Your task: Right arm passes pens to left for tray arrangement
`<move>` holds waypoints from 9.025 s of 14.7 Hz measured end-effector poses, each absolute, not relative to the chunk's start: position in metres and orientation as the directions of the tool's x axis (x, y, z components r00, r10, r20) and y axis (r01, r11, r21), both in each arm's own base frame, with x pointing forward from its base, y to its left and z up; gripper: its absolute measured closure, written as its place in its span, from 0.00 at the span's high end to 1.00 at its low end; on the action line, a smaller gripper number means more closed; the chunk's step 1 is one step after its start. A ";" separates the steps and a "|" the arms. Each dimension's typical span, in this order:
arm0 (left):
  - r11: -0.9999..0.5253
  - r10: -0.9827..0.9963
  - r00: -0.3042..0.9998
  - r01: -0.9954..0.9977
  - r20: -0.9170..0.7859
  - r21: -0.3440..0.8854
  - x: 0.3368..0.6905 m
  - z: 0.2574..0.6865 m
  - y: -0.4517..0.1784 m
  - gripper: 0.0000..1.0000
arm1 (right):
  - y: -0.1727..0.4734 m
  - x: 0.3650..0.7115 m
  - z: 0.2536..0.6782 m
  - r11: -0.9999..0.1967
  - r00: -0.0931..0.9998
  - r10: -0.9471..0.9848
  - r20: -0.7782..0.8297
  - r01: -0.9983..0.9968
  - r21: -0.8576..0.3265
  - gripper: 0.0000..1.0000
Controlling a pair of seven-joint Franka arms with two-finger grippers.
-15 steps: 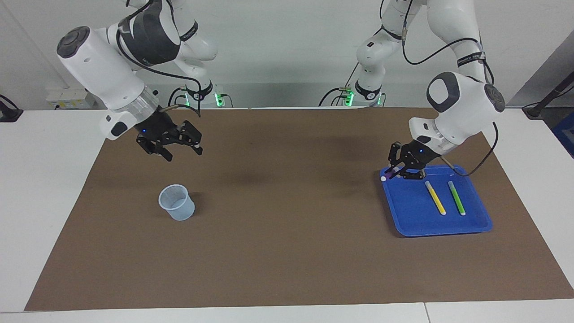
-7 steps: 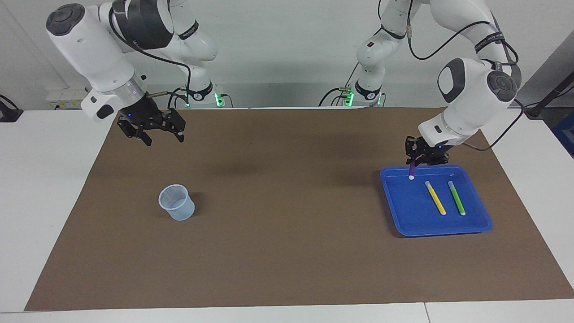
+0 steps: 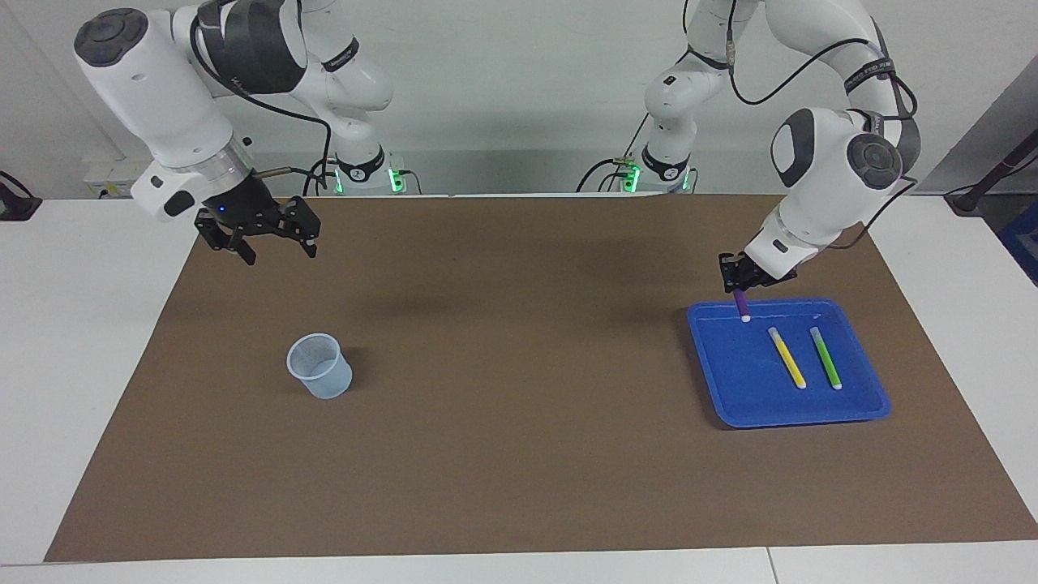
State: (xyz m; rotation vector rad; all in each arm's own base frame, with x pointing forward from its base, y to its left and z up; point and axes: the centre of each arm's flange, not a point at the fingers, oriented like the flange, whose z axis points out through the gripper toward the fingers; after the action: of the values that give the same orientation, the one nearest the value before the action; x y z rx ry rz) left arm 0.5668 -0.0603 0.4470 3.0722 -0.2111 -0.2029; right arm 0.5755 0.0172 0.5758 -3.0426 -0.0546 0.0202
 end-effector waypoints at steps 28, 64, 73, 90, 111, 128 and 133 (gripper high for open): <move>-1.000 -0.011 0.990 -0.012 -0.142 0.000 0.629 0.327 -0.040 0.18 | 0.026 0.575 0.576 -0.994 0.999 0.051 -0.012 0.050 -0.099 1.00; -0.997 -0.003 0.998 0.002 0.062 -0.073 0.630 0.405 -0.056 1.00 | 0.023 0.571 0.579 -0.997 0.998 0.056 -0.020 0.055 -0.061 1.00; -0.997 -0.012 0.997 -0.005 0.079 -0.083 0.631 0.430 -0.064 1.00 | 0.027 0.569 0.583 -0.996 0.998 0.064 -0.015 0.063 -0.059 1.00; -0.997 0.049 0.996 0.044 -0.075 -0.069 0.563 0.588 -0.033 1.00 | 0.024 0.541 0.617 -0.998 0.998 0.053 -0.023 0.052 -0.039 1.00; -0.985 -0.164 0.986 -0.164 -0.011 -0.060 0.549 0.623 -0.021 1.00 | 0.026 0.541 0.616 -0.998 0.998 0.056 -0.024 0.055 -0.038 1.00; -0.995 -0.079 0.997 -0.079 -0.011 -0.060 0.549 0.621 -0.004 1.00 | 0.026 0.541 0.616 -0.998 0.998 0.056 -0.024 0.055 -0.038 1.00; -0.995 -0.077 0.997 -0.078 -0.011 -0.060 0.549 0.621 -0.004 1.00 | 0.026 0.541 0.616 -0.998 0.998 0.056 -0.024 0.055 -0.038 1.00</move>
State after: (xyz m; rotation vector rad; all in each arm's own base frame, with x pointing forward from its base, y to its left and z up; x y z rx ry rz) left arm 0.5492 -0.0038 0.6212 3.1995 -0.1245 -0.0139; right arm 0.5407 0.0262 0.6164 -3.1023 -0.0867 0.0386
